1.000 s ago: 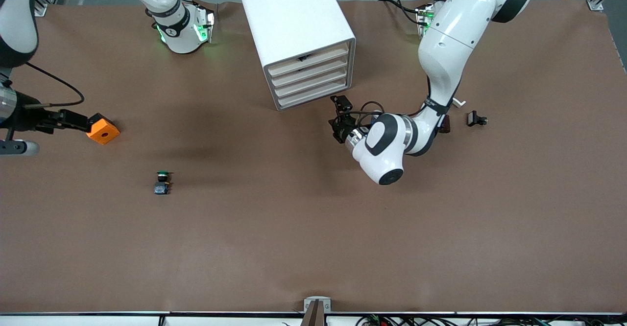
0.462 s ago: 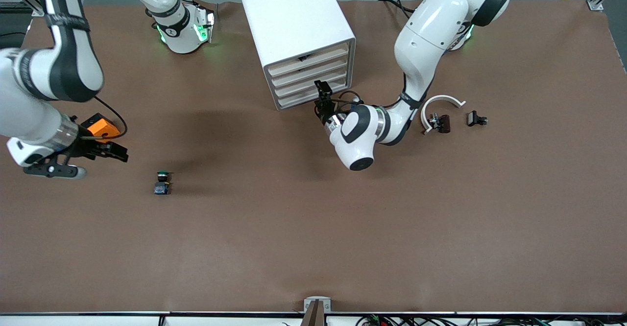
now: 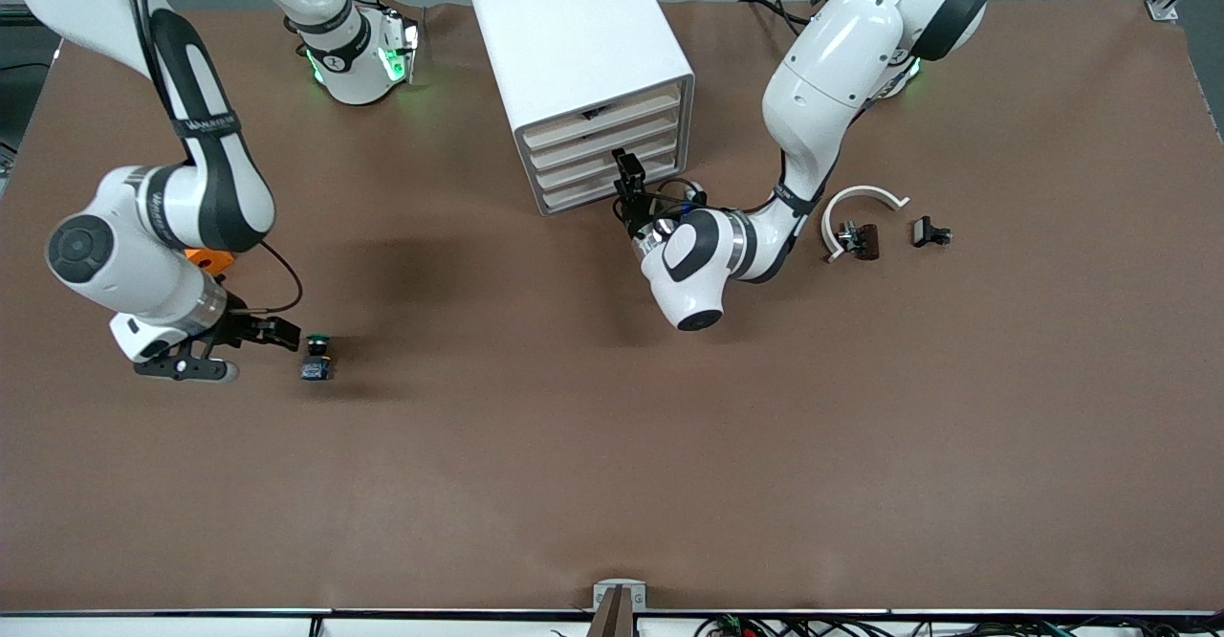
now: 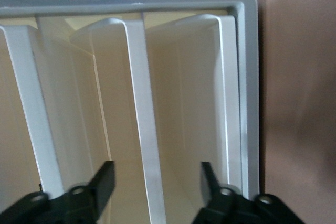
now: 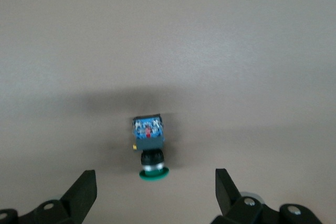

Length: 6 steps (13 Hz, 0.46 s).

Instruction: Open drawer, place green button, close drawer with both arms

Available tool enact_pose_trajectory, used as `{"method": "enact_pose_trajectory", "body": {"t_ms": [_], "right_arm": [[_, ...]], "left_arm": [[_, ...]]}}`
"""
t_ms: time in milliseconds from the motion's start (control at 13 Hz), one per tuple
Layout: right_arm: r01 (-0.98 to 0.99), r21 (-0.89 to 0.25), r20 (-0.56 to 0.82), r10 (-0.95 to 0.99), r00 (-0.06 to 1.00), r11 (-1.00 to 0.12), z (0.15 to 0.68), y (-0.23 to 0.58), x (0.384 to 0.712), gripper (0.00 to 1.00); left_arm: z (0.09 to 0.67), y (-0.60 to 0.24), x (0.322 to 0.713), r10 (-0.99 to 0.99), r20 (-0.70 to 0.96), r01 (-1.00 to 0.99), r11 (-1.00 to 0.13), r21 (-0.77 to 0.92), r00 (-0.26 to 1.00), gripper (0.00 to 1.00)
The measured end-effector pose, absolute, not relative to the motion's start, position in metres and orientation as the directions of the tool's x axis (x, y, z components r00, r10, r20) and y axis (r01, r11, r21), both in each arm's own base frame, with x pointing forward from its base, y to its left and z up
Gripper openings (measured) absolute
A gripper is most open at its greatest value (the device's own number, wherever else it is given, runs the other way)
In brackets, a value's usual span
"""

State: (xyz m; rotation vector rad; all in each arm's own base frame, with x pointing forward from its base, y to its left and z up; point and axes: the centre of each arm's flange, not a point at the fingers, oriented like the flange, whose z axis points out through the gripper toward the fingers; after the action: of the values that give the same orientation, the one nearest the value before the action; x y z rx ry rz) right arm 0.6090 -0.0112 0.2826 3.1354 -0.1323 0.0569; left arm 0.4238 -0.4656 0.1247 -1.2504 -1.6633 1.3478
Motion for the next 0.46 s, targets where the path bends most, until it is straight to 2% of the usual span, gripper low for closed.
{"method": "enact_pose_trajectory", "body": {"t_ms": [77,231,308,462], "right_arm": [[-0.088,0.002,0.043,-0.088,0.995,-0.996,0.270,-0.006,0.611,1.00],[-0.085,0.004,0.064,-0.084,0.994,-0.996,0.245,0.002,0.614,1.00],[-0.083,0.006,0.062,-0.083,0.995,-0.996,0.232,0.003,0.614,1.00],[-0.084,0.011,0.047,-0.084,0.995,-0.996,0.211,0.002,0.612,1.00]], "left_arm": [[0.125,-0.466,0.423,0.940,-0.077,0.268,0.015,-0.963,-0.332,0.52],[0.126,-0.466,0.423,0.941,-0.079,0.265,0.012,-0.964,-0.329,0.32],[0.127,-0.467,0.423,0.942,-0.081,0.263,0.008,-0.965,-0.326,0.32],[0.128,-0.469,0.422,0.942,-0.078,0.260,0.010,-0.966,-0.325,0.14]]}}
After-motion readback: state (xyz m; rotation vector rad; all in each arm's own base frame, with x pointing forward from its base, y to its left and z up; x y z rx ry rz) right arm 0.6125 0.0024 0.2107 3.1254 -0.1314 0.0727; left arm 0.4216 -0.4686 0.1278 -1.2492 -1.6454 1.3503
